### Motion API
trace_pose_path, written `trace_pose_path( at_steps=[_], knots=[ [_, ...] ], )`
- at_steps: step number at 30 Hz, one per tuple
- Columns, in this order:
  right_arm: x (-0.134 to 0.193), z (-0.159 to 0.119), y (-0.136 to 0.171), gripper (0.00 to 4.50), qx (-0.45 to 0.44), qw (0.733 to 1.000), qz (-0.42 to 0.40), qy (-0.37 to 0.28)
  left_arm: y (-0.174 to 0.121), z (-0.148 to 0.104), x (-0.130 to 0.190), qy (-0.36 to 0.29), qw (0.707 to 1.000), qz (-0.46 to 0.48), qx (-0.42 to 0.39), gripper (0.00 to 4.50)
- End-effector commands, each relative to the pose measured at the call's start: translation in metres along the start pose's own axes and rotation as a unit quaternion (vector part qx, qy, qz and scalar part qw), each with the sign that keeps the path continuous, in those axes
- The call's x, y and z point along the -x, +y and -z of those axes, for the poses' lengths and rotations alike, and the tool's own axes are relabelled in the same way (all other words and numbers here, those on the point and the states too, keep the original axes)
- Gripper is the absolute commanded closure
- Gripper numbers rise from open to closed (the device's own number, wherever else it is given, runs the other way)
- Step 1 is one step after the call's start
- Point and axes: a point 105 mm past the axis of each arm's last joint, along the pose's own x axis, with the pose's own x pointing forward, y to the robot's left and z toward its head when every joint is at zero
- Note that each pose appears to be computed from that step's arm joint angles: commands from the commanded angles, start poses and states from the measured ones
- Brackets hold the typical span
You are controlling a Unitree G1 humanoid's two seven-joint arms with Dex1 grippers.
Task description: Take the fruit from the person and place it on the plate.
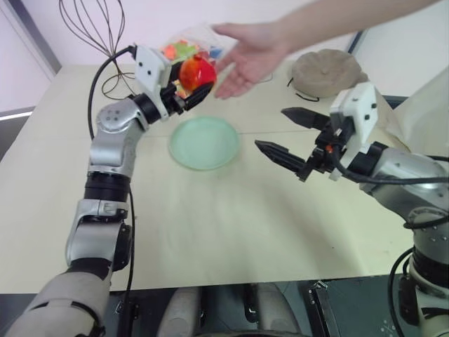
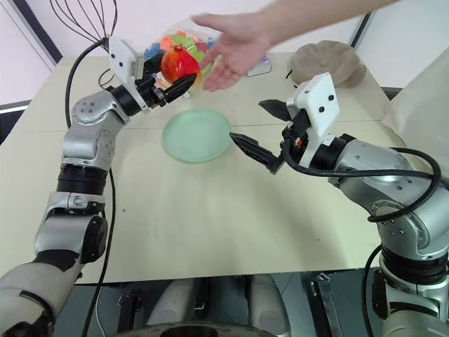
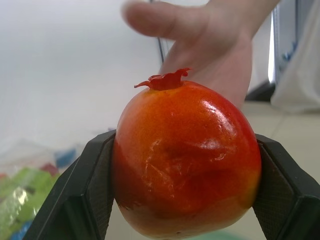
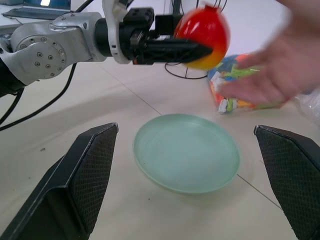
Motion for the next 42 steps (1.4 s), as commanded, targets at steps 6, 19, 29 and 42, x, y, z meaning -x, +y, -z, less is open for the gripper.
trace_pose_path(
  at_steps=[6, 19, 29, 42],
  knots=[
    [0.002, -0.008, 0.002, 0.00, 0.019, 1.000, 0.005, -0.019, -0.002, 0.049, 0.007, 0.095, 0.994, 0.014, 0.044, 1.46],
    [0.007, -0.005, 0.004, 0.00, 0.015, 1.000, 0.016, -0.015, -0.019, 0.120, 0.022, 0.162, 0.983, 0.000, 0.084, 1.46],
    [0.009, -0.004, 0.006, 0.00, 0.012, 1.000, 0.021, -0.013, -0.024, 0.132, 0.026, 0.169, 0.982, 0.000, 0.084, 0.04],
    [0.007, -0.004, 0.004, 0.00, 0.011, 1.000, 0.021, -0.015, -0.011, 0.085, 0.027, 0.089, 0.992, 0.008, 0.084, 0.04]
  ],
)
